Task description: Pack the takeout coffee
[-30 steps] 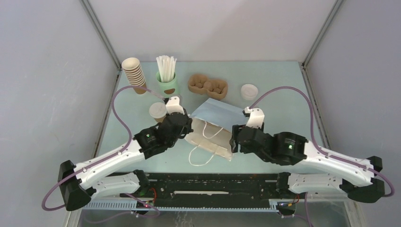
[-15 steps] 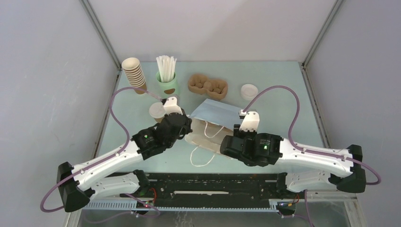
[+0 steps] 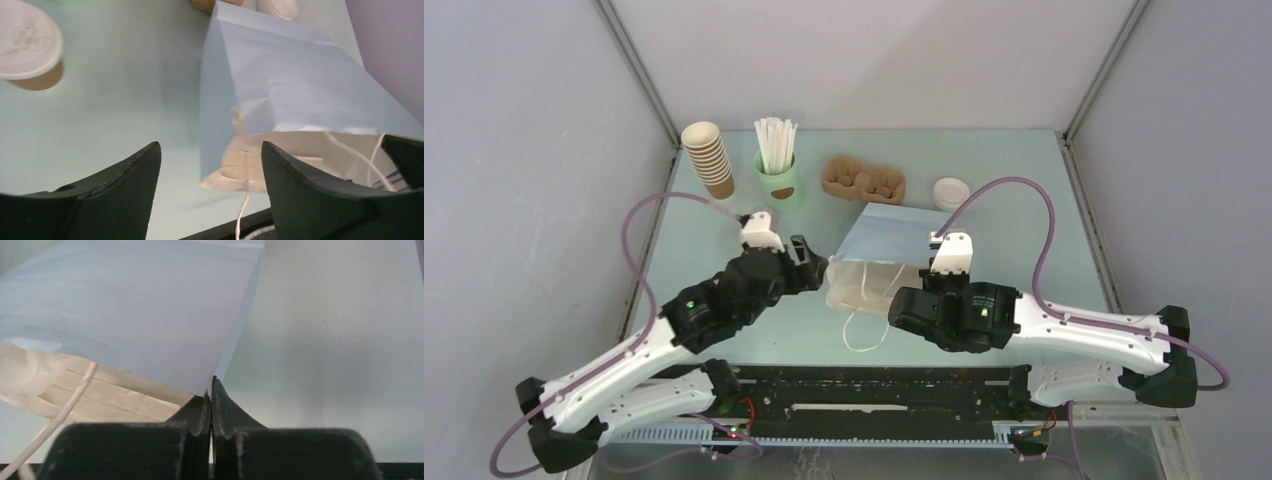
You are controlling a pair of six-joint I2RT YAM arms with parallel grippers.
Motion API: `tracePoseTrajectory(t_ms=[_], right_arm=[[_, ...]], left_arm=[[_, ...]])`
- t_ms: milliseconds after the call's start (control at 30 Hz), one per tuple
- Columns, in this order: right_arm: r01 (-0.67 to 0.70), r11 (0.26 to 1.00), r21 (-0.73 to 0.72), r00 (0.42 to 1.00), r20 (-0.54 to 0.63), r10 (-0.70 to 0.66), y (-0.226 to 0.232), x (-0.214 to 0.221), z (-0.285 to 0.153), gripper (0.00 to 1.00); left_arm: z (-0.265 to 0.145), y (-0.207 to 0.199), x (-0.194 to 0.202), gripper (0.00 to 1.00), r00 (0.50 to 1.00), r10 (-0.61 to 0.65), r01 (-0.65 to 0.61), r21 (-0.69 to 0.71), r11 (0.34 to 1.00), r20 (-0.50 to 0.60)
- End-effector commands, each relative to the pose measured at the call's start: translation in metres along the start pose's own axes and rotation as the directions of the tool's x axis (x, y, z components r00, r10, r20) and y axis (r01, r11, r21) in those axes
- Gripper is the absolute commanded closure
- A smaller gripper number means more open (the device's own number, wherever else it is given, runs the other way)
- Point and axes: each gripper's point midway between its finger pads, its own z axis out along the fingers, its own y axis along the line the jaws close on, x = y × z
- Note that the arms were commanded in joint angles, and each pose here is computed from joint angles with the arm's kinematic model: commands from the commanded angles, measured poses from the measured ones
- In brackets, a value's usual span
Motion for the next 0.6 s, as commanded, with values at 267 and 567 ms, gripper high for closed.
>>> tracePoseTrajectory(t_ms=[267,567], right_arm=[[-0.019,0.966,-0.256,1.000,-0.011,0.017,0.017,-0.010,0.003,1.00],[-0.010,0.935,-0.355,0.999,-0.047,-0.007,0.010,-0.003,0.004,1.00]], left_arm=[[-0.034,0.117,-0.011,0.00,0.971,0.023,-0.093,-0.286,0.954,-0.238],[0.044,0.158,-0.049,0.00,0.904,0.009,-0.205,-0.414,0.887,-0.428]])
